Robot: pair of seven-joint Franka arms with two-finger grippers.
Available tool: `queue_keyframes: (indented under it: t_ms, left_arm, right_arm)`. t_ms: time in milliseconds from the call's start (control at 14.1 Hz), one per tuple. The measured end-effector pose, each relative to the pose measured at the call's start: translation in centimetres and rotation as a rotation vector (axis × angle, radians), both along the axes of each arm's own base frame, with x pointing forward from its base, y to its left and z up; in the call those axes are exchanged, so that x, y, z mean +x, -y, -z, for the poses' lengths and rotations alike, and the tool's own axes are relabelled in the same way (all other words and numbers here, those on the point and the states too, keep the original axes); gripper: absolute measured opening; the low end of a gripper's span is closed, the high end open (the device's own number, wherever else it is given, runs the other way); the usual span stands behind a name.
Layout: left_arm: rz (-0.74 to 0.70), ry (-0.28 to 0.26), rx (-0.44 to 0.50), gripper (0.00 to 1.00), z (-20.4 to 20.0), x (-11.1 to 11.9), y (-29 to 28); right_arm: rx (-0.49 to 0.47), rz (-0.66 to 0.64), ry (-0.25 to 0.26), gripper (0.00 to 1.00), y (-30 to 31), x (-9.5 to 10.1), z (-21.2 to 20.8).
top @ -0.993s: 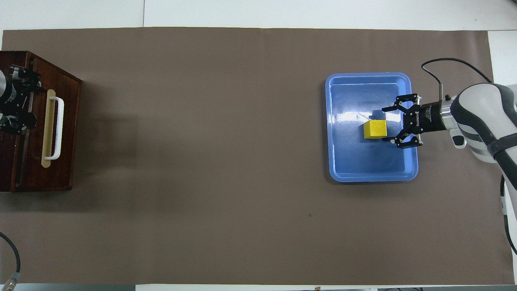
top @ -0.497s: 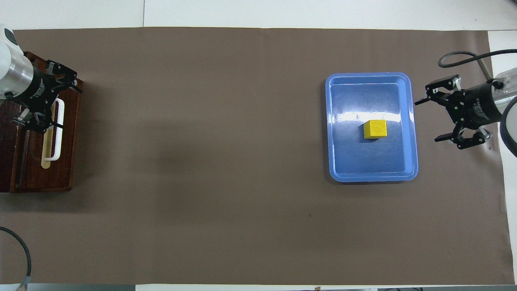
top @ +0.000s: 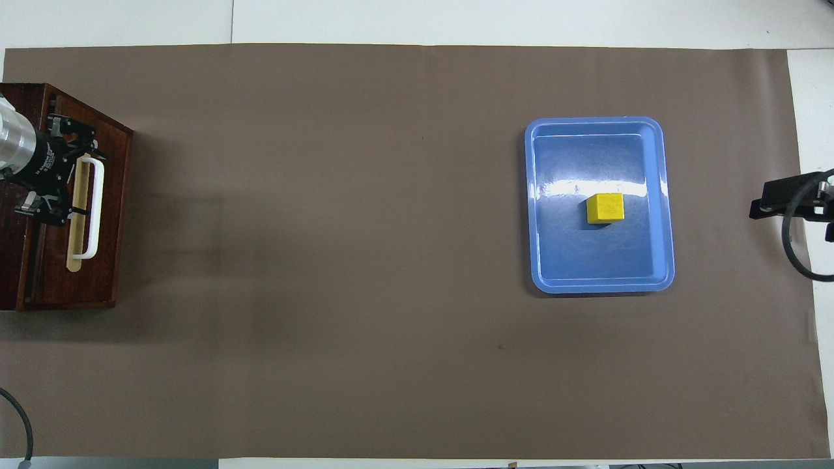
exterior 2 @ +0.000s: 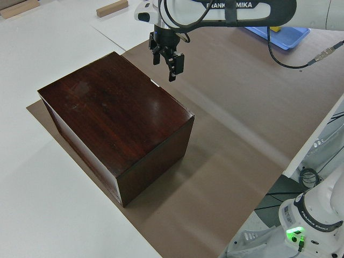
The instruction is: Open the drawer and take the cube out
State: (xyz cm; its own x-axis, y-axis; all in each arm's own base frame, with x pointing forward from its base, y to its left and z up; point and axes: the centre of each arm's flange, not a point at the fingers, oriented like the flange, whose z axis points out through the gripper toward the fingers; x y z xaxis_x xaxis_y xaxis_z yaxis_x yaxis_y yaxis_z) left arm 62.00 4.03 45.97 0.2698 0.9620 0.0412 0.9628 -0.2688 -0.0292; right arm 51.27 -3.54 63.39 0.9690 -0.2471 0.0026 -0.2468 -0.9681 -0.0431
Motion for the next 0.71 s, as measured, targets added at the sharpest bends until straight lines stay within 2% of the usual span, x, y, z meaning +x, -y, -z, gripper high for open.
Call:
queue_keyframes:
  t_ms: [284,497,709]
  left_arm:
    - [-0.033,0.047,0.016,1.0,0.9,0.1,-2.3]
    - [-0.056,0.066,0.029,1.0,0.9,-0.1,-4.0]
    - [-0.028,0.057,0.079,1.0,1.1,-0.1,-3.2]
  right_arm:
    - [-0.019,-0.2,-0.016,1.0,0.2,0.0,1.0]
    - [-0.052,-0.258,-0.038,1.0,0.1,-0.1,1.3]
    - [-0.054,-0.283,-0.059,1.0,-1.0,-0.3,1.4]
